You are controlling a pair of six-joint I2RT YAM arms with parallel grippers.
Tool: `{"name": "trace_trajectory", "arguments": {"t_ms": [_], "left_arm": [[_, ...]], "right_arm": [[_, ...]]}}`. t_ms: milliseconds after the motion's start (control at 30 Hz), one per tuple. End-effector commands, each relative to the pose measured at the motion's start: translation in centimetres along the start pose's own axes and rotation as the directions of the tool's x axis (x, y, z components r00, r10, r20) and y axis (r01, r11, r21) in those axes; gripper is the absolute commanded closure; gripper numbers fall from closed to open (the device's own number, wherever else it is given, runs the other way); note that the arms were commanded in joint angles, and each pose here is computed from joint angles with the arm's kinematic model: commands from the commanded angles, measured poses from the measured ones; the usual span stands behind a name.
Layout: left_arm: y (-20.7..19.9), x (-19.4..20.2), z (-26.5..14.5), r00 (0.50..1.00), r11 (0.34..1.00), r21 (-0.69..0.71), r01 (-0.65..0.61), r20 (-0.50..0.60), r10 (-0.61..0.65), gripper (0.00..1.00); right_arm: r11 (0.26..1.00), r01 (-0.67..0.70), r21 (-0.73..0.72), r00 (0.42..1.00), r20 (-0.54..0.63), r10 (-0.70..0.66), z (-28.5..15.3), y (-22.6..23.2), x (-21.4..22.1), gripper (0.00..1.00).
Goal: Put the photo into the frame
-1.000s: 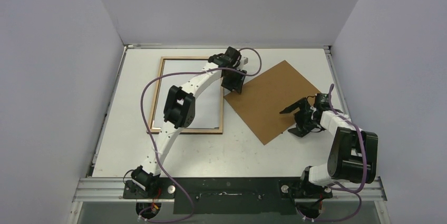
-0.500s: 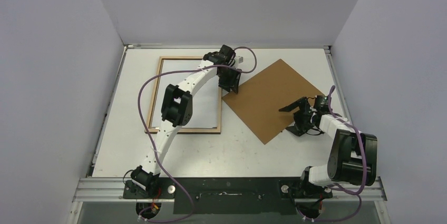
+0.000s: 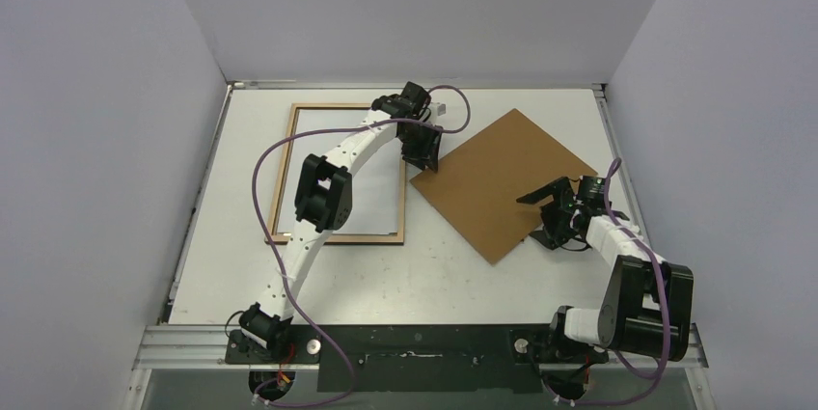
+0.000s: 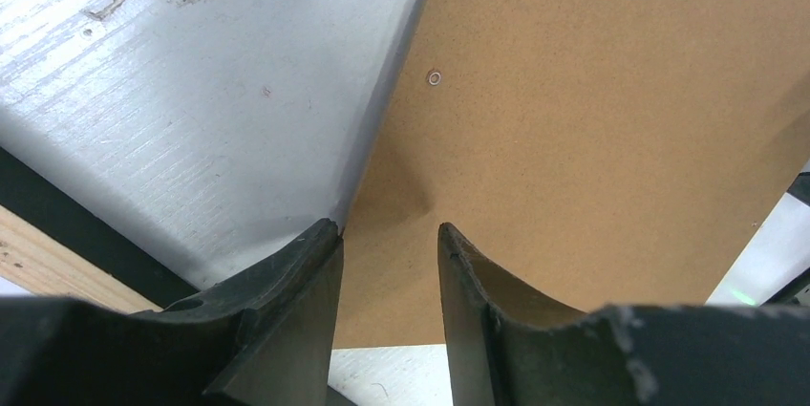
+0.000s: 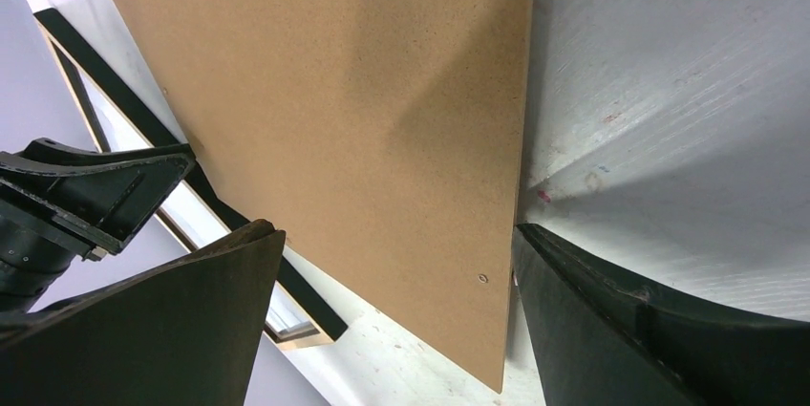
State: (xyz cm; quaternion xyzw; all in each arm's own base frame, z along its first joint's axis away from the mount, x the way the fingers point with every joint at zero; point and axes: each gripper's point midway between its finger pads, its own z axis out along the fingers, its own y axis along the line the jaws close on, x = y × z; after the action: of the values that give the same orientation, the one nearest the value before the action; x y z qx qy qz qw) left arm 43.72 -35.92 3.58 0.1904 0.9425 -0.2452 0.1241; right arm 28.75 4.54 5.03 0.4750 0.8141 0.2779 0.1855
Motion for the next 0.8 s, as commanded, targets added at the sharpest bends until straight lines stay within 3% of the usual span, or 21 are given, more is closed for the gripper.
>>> {"name": "trace_trajectory", "arguments": {"t_ms": [0,367,767], "left_arm": [[-7.3,-1.3,-5.0,0.997,0.985,0.165,-0.054,0.062,0.045,0.62],[-6.6,-1.7,-7.2,0.995,0.991,0.127,-0.049,0.094,0.037,0.65],[-0.7,-0.5,-9.6,0.992,1.000,0.009,0.020,0.121,-0.021,0.66]], "right_arm": [[0.990,0.018,-0.137,1.000,-0.011,-0.020,-1.0,3.7,0.4,0.08],[0.988,0.026,-0.155,0.999,-0.034,-0.032,-0.3,4.2,1.8,0.09],[0.978,0.113,-0.176,0.991,-0.058,-0.124,2.6,7.1,4.8,0.09]]}}
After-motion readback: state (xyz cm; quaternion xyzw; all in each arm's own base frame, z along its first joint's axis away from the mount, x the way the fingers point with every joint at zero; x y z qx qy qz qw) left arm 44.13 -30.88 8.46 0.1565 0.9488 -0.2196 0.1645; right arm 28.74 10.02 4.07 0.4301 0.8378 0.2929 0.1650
